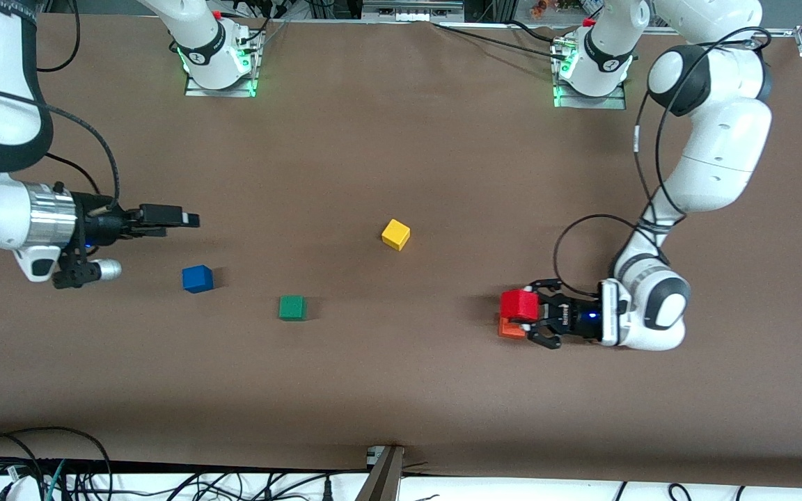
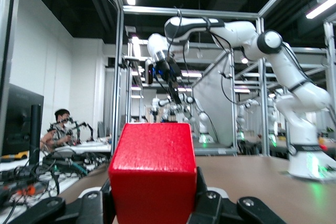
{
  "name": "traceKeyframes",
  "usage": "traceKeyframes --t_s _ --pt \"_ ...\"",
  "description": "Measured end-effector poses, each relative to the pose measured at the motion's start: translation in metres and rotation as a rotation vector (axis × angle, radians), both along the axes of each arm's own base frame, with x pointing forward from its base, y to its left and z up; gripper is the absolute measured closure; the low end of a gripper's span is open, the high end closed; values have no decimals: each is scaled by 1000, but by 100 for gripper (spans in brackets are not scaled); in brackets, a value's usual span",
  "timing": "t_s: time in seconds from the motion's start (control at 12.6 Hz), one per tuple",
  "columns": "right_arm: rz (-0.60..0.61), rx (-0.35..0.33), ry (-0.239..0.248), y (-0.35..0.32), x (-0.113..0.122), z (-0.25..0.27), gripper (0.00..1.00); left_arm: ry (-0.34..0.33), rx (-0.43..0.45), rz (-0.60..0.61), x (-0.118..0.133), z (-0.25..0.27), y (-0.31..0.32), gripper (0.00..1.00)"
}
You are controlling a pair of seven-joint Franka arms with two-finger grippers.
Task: Pass red block to right arm, stack on blue
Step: 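Carry the red cube toward the middle while the right gripper approaches, then grasp the red cube with the right gripper from the left gripper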
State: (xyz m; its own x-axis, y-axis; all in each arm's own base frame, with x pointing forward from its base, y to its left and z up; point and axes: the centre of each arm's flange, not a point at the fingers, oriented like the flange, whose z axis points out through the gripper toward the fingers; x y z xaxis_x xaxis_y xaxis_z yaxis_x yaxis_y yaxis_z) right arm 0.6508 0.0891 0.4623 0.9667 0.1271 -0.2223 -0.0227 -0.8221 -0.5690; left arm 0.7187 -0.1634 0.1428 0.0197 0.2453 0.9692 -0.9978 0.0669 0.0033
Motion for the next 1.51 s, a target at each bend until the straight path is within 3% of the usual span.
traceKeyframes --t_s 0.24,0.48,0.87,1.51 --pt "-63 165 12 36 16 -30 0 14 14 52 2 17 -71 44" --pt "-107 256 -20 88 25 -45 0 50 19 125 -1 36 -131 44" --pt "-100 264 -93 161 18 -46 0 144 65 246 -22 71 -222 44" --pt "-199 303 -94 178 38 -74 0 214 83 312 -41 97 -267 44"
